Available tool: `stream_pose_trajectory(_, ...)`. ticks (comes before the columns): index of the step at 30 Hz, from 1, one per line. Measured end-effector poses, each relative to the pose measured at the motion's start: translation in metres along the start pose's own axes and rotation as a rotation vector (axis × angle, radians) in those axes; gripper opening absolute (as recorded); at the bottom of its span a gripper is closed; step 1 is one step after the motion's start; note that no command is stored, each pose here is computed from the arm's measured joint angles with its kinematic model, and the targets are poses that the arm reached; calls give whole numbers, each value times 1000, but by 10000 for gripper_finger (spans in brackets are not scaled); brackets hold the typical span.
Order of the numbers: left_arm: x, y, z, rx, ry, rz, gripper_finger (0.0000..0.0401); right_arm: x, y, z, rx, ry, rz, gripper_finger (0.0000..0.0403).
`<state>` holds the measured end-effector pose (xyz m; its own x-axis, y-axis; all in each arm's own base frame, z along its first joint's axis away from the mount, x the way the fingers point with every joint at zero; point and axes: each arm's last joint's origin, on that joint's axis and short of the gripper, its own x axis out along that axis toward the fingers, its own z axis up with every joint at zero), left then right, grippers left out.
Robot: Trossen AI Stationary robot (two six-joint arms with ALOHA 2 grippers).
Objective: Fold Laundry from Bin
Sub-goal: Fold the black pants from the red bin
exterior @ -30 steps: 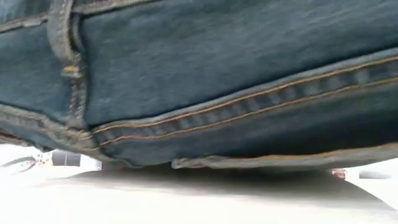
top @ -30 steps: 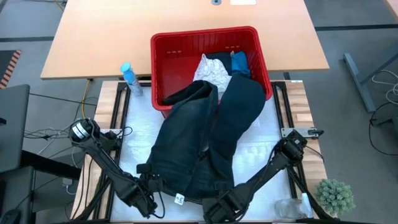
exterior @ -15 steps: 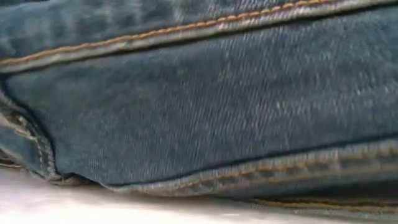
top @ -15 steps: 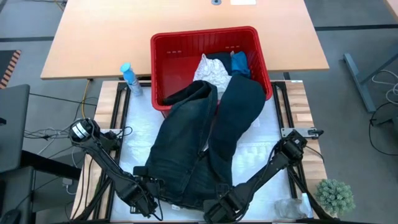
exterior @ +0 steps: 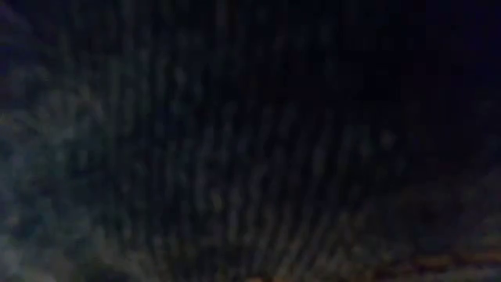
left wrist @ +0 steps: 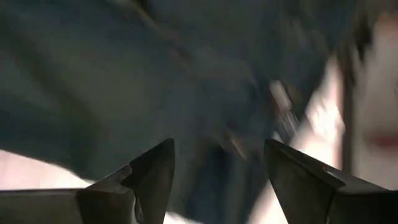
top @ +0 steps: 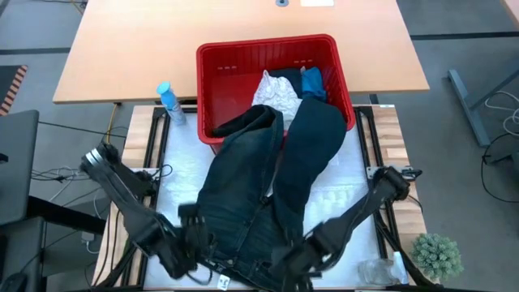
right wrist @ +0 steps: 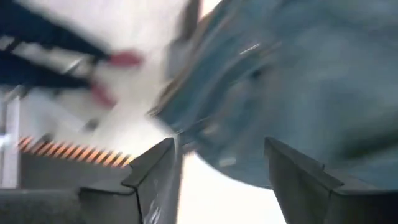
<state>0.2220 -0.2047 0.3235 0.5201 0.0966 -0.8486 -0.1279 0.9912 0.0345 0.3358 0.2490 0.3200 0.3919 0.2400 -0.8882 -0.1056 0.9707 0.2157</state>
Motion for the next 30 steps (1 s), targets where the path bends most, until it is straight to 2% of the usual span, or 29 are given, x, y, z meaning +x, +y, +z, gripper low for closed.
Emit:
stream_pose_trajectory(2,-14,20,10,-44,-121,89,236,-25,-15,2,38,-83,-128,269)
stream_pose_trajectory(4,-21,44,16,-76,-180,189,236,-49,-33,-1,108,-146,-294,269)
stream_pose_trajectory(7,-22,78,19,-107,-203,344,236,-83,-62,-10,241,-208,-526,269)
stream_pose_trajectory(9,-20,98,21,-109,-193,419,235,-102,-78,-17,341,-224,-615,269)
stream_pose_trajectory(13,-9,129,19,-51,-99,483,211,-125,-102,-25,454,-272,-643,264)
stream_pose_trajectory(16,3,147,10,-14,-15,505,167,-127,-123,-26,545,-269,-685,233)
stream_pose_trajectory(19,10,161,2,-8,12,501,106,-116,-144,-30,572,-208,-754,171)
stream_pose_trajectory(23,14,176,-3,-43,-14,451,18,-98,-178,-40,642,-97,-835,55)
stream_pose_trajectory(25,12,183,-5,-70,-40,437,9,-96,-193,-44,649,-59,-872,19)
stream_pose_trajectory(28,8,196,-2,-131,-101,446,5,-97,-211,-43,635,-26,-894,19)
stream_pose_trajectory(30,7,204,2,-169,-145,440,2,-98,-220,-39,584,-24,-882,16)
